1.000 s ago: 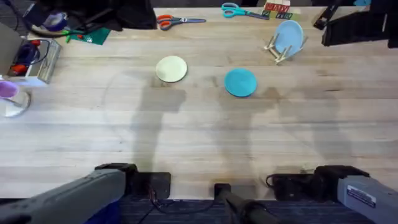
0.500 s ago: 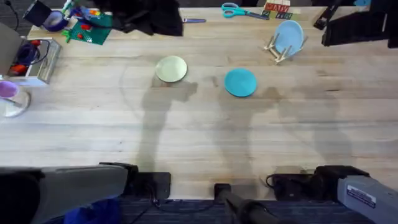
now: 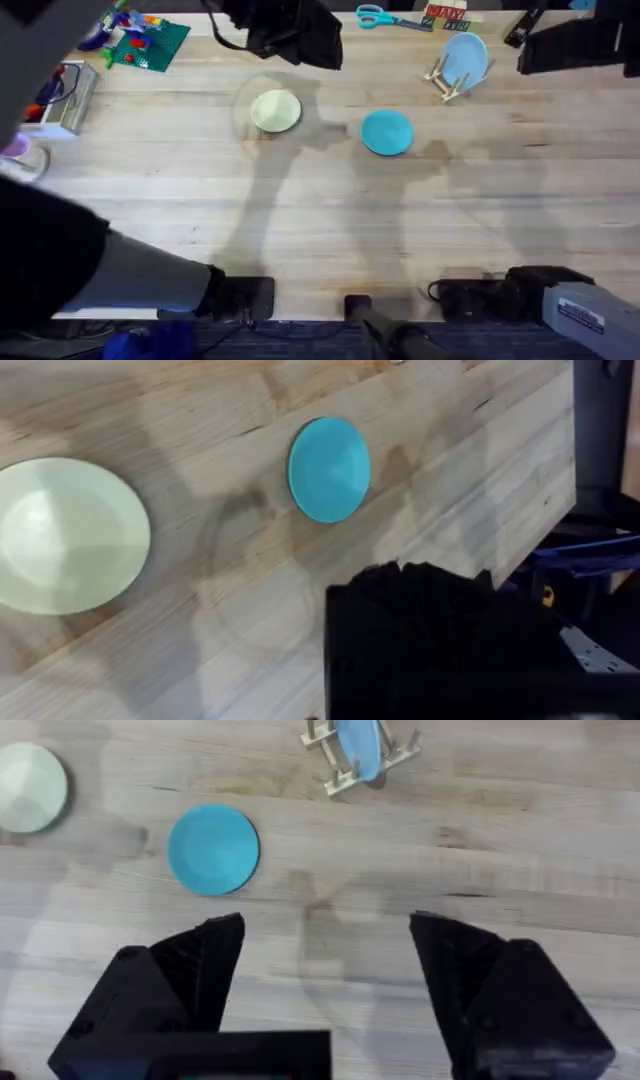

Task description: Pick up the plates from the table one by one and place each into a slot on the dish rack.

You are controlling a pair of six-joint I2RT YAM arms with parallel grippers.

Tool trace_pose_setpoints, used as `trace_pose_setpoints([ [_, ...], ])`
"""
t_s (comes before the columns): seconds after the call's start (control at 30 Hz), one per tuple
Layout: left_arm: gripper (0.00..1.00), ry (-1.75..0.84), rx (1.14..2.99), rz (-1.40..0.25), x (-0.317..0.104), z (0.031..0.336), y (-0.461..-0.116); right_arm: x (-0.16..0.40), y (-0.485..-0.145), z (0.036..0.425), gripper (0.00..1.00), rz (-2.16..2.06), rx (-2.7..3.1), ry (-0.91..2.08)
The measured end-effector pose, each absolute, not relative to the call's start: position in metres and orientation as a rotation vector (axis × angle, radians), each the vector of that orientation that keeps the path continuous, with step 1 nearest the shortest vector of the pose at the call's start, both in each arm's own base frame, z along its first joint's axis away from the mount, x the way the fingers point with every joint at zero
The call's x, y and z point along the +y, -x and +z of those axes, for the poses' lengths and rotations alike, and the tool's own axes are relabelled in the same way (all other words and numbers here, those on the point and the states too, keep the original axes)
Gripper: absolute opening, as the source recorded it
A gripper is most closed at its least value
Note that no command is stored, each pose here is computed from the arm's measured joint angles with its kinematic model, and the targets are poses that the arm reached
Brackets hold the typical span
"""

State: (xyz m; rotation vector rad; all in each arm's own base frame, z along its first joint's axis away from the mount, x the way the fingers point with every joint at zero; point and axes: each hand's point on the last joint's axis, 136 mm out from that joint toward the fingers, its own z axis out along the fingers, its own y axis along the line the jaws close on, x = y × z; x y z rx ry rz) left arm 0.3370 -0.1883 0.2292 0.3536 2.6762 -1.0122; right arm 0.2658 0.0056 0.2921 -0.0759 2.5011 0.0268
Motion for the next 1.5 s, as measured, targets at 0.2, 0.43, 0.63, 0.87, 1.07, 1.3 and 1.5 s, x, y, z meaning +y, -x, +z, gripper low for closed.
trace_pose_setpoints([
  [0.2, 0.042, -0.356, 2.695, -1.09, -0.198, 0.212, -0.346, 0.006, -0.266, 0.292, 0.995, 0.027, 2.501, 0.076],
  [0.43, 0.044, -0.352, 2.664, -1.158, -0.212, 0.199, -0.359, 0.006, -0.266, 0.292, 0.993, 0.027, 2.501, 0.076],
  [0.63, 0.044, -0.296, 2.682, -1.195, -0.222, 0.171, -0.356, 0.006, -0.266, 0.292, 0.994, 0.027, 2.5, 0.076],
  [0.87, 0.042, -0.208, 2.69, -1.233, -0.225, 0.141, -0.354, 0.006, -0.266, 0.292, 0.993, 0.027, 2.501, 0.076],
  [1.07, 0.042, -0.215, 2.696, -1.286, -0.242, 0.121, -0.34, 0.006, -0.266, 0.292, 0.993, 0.027, 2.501, 0.076],
  [1.3, 0.042, -0.199, 2.705, -1.329, -0.253, 0.116, -0.331, 0.006, -0.266, 0.292, 0.993, 0.027, 2.501, 0.076],
  [1.5, 0.042, -0.168, 2.699, -1.338, -0.254, 0.117, -0.335, 0.006, -0.266, 0.292, 0.995, 0.027, 2.501, 0.076],
])
